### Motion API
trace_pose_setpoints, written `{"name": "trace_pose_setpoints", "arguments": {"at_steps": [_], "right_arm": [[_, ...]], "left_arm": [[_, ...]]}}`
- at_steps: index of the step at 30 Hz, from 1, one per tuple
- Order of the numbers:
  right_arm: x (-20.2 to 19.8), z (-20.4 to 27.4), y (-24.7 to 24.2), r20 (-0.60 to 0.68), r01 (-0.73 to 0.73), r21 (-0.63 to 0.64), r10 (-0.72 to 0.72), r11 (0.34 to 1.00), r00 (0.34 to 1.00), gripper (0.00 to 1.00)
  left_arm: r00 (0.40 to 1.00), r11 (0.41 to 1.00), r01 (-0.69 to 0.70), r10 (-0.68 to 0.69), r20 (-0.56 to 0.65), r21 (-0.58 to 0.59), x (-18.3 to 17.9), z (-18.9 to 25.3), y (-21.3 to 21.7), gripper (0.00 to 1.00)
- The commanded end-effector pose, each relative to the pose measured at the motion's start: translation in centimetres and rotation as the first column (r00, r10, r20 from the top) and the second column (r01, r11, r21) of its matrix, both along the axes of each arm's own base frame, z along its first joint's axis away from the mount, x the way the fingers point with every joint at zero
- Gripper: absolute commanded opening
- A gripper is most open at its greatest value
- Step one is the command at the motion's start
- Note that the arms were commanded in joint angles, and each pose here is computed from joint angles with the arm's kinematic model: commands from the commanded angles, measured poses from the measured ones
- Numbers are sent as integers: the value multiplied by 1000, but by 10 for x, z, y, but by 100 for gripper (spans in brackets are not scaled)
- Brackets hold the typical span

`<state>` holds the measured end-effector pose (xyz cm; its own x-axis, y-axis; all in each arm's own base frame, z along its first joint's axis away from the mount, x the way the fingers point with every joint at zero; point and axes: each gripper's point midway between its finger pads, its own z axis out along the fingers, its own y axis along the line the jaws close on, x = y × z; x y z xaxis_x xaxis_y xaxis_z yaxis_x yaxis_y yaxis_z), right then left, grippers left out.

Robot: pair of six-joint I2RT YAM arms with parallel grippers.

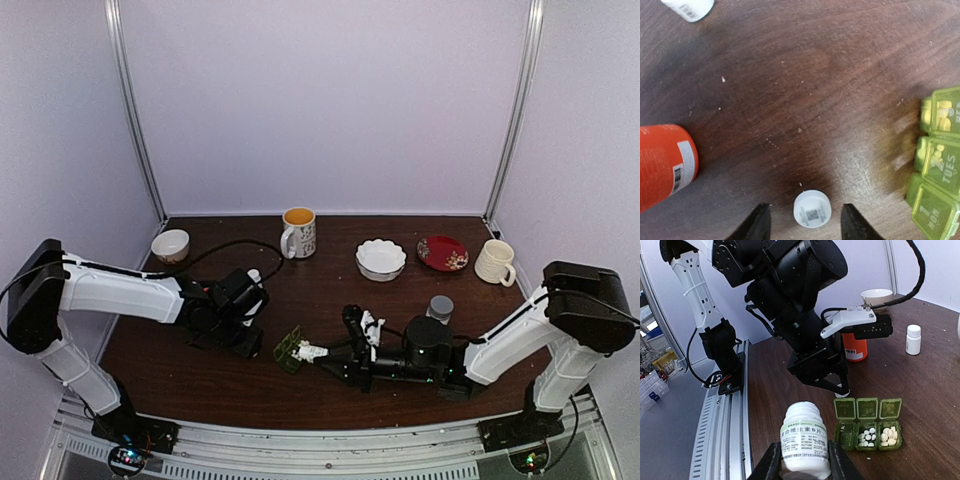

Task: Sort the pills into containers
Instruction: Place the lid of the pill bottle at the center of the board, then pour the pill into the compartment of the pill container.

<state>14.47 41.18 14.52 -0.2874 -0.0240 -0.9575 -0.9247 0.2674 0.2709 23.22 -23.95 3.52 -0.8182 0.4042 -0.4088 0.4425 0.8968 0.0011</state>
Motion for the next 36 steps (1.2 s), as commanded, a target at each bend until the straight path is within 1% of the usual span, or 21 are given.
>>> {"name": "trace_pose_setpoints", "arguments": {"at_steps": [1,2,4,6,8,11,13,14,16,20,21,22,24,25,26,31,34,36], "right_arm": [[4,-11,-1,-24,36,-5,-36,999,999,5],[6,-14,0,-27,40,-11,-41,999,999,5],[6,-19,1,-35,40,-22,-41,999,999,4],[7,-23,2,-43,45,-26,-46,999,998,4],[9,-28,3,-51,53,-37,-55,998,997,5],[10,-36,4,-62,57,-58,-60,997,996,5],[10,-38,7,-67,52,-58,-56,997,996,5],[10,-39,8,-69,47,-59,-51,997,996,5],[11,-40,11,-73,44,-58,-48,997,996,5],[14,-42,19,-75,47,-68,-52,997,996,5],[16,-44,20,-76,50,-73,-56,996,996,5],[17,-46,22,-78,53,-84,-60,995,995,5],[18,-47,24,-81,56,-88,-63,995,995,5],[19,-48,25,-83,59,-92,-66,994,994,5],[20,-49,26,-86,61,-94,-69,994,994,5],[24,-58,28,-110,80,-129,-95,988,989,5],[24,-61,30,-117,76,-143,-93,987,989,5],[23,-61,31,-120,71,-145,-89,987,989,5]], "left_arm": [[999,1000,2,-1,39,-25,6,6,-6,58],[999,1000,5,-4,39,-26,6,7,-6,62],[999,999,8,-7,40,-31,5,9,-7,65],[999,999,10,-8,50,-43,5,14,-8,71],[997,998,6,-2,74,-55,5,25,-6,79],[992,1000,-10,14,129,-28,7,43,1,91],[986,999,-24,28,163,-30,7,54,6,97],[984,999,-28,35,176,-44,7,60,7,98],[977,996,-34,50,206,-83,7,72,9,98],[952,977,14,52,301,-213,6,100,6,98],[939,965,-10,100,330,-261,9,108,8,98],[930,949,-49,157,333,-310,9,109,13,98],[923,908,-67,214,321,-413,5,114,13,98],[925,889,-58,219,310,-455,3,115,11,97],[934,875,-29,197,299,-484,1,117,6,97],[957,837,66,100,272,-543,-10,122,-15,86],[965,816,94,68,255,-571,-13,122,-26,80],[969,811,102,50,241,-576,-14,120,-31,76]]}}
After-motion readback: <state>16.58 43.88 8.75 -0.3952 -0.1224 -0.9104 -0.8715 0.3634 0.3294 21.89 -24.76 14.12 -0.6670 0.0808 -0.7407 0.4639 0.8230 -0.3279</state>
